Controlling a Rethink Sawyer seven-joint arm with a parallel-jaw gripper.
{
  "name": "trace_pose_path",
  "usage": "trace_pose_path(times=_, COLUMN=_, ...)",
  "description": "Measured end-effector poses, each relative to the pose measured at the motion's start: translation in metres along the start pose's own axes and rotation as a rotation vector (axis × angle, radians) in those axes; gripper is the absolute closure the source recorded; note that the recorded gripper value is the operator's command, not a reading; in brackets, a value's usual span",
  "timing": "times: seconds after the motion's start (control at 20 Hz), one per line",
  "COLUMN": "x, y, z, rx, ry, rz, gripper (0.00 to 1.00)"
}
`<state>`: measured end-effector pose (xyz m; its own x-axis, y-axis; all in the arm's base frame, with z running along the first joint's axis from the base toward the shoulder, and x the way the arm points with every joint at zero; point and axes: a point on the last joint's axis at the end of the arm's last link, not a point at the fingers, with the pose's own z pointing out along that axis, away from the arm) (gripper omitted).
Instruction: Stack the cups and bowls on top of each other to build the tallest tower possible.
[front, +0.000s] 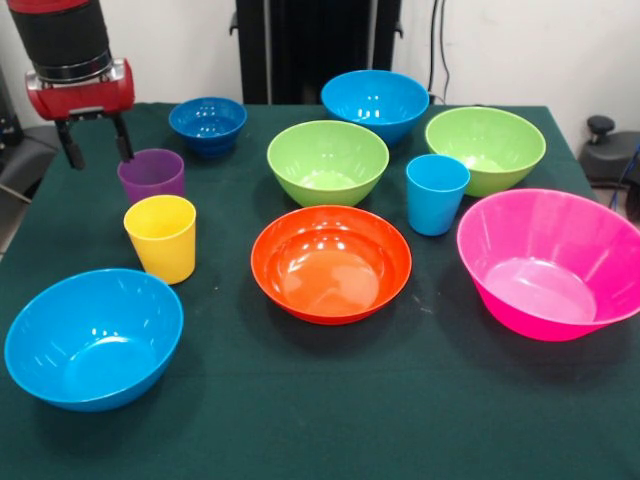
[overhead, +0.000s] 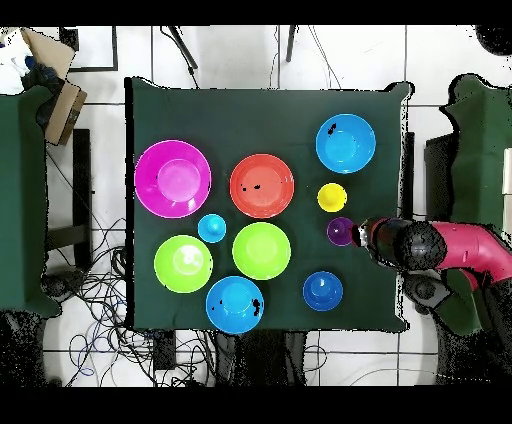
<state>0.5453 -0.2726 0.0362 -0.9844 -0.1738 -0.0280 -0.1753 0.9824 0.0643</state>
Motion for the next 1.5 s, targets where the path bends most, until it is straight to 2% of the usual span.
trace_pose_path(times=0.75, x=-0.012, y=0.013, z=-0.004, rx=0.018, ry=-0.011, rz=-0.034, gripper=0.00)
trace_pose_path(times=1.5, x=-0.008, y=0.008, z=0.001, rx=0.030, ry=-0.033, rz=-0.023, gripper=0.00)
